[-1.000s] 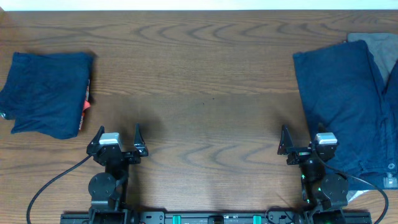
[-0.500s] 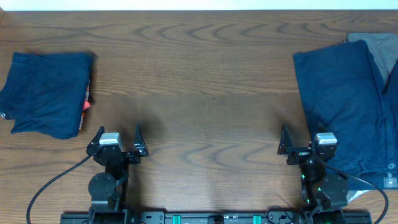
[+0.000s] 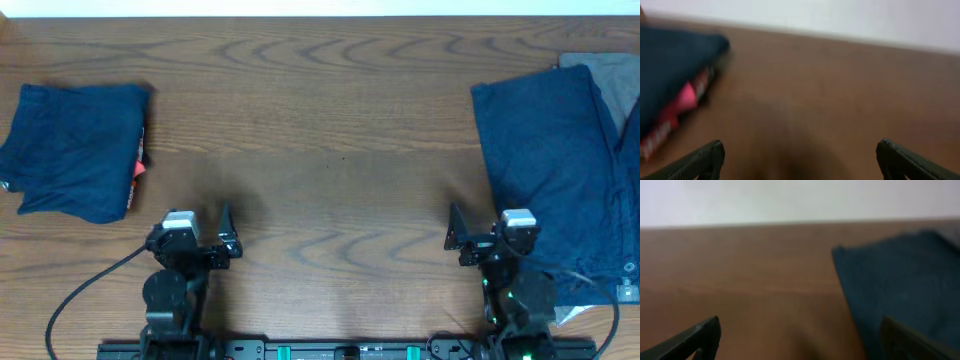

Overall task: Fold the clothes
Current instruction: 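Raise both grippers from rest and move the right gripper toward the right clothes pile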

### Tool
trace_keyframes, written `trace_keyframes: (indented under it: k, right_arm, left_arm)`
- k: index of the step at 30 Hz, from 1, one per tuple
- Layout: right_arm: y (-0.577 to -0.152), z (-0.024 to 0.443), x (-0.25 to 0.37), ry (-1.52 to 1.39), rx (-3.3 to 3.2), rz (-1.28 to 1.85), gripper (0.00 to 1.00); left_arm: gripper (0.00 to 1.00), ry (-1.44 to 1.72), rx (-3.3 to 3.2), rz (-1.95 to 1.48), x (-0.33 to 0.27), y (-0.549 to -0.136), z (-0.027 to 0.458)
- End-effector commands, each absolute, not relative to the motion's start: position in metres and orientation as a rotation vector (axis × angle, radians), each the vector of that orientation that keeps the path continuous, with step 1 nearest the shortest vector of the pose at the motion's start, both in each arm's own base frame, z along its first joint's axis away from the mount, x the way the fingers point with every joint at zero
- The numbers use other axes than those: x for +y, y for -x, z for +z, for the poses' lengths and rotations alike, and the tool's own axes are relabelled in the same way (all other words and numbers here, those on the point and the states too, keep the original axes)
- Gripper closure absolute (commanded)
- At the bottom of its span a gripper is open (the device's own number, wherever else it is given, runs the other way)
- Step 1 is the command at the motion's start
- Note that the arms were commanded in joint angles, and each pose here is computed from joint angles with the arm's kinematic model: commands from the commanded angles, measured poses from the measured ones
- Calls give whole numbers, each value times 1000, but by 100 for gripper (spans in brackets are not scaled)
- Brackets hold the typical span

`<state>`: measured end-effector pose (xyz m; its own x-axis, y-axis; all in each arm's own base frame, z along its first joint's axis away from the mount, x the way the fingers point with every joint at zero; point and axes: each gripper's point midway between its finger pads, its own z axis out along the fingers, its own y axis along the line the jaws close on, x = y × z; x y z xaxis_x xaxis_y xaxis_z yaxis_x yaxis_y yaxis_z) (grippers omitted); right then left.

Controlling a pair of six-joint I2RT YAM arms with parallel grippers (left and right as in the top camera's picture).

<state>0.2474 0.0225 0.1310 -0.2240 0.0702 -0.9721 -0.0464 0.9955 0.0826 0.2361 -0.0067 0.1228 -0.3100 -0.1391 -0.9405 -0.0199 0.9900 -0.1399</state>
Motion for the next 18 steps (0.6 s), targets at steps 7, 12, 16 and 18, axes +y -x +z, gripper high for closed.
trace_keyframes:
  k: [7,12,16,18]
  right_arm:
    - [-270,149,10,-77,1990,0,1]
    - [-294,132,-2,-117,2191,-67,1]
    - [-318,110,-21,-184,2372,-131,1]
    - [-329,99,-31,-217,2441,-153,1]
  left_arm:
    - [2,140,2138,-135,-10,-233,127]
    - [2,134,2329,-167,-17,-237,125]
    - [2,133,2475,-203,-23,-242,115]
    - [2,142,2551,-198,-23,-241,105]
